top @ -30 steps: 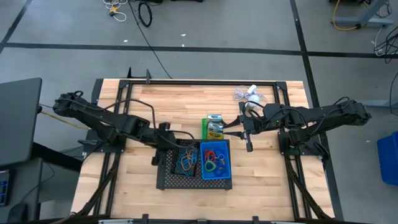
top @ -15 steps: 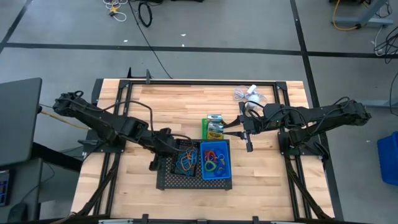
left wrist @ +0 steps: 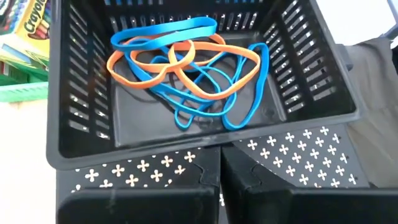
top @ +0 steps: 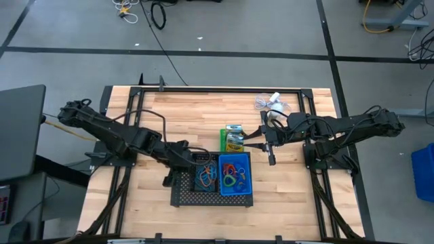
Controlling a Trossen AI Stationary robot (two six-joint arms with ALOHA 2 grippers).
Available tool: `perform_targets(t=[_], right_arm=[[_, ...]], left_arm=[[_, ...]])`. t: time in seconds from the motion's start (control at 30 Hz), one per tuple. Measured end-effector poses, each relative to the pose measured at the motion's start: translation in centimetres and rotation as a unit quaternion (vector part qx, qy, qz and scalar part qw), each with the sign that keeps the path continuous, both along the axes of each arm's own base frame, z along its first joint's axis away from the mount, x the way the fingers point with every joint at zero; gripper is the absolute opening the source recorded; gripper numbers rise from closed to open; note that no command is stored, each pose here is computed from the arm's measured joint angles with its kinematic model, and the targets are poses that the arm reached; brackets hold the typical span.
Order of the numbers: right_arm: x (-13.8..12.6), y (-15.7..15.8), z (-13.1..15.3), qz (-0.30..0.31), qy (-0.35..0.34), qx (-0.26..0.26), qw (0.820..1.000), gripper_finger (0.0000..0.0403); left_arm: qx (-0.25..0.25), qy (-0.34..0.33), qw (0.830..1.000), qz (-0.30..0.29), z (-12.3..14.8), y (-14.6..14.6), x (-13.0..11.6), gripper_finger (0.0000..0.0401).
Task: Pick & Place Office Desk Supplies
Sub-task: Put the black bin with the rubber bands on the shelf
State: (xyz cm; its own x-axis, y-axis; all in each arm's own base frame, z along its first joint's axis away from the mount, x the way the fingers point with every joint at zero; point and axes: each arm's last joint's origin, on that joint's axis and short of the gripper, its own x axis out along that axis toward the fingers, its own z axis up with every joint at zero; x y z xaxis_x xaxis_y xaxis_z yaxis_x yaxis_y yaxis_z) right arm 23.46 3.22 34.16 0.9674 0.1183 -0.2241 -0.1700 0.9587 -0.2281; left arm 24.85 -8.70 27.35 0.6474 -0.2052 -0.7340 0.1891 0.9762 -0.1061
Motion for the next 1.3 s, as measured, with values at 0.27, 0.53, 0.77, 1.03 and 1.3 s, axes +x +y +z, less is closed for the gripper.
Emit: perform_targets(t=[0.27,0.53,0.77,1.03,1.3], right_arm=[[0.0,0.0,0.0,0.000,0.000,0.000,1.000,0.0096],[0.0,0.0,0.0,0.000,-0.001,0.000,1.000,0.0096],[0.0,0.0,0.0,0.000,-0.002,0.000,1.000,0.0096],[0.0,0.0,0.0,0.000,-0.002,0.000,1.000,0.0096],[0.0,0.0,0.0,0.000,-0.002,0.000,1.000,0.0096]], left_arm=[[0.006,-0.007,1.000,-0.012,-0.3,-0.2,0.5,0.0001],[0.016,0.008,0.999,-0.027,-1.4,-0.2,1.4,0.0001],[0.009,-0.009,0.999,-0.036,-1.2,0.5,1.9,0.0001],[0.008,-0.009,0.999,-0.039,-1.2,1.0,2.1,0.0001],[-0.001,-0.012,0.999,-0.048,-1.2,0.8,2.2,0.0001]])
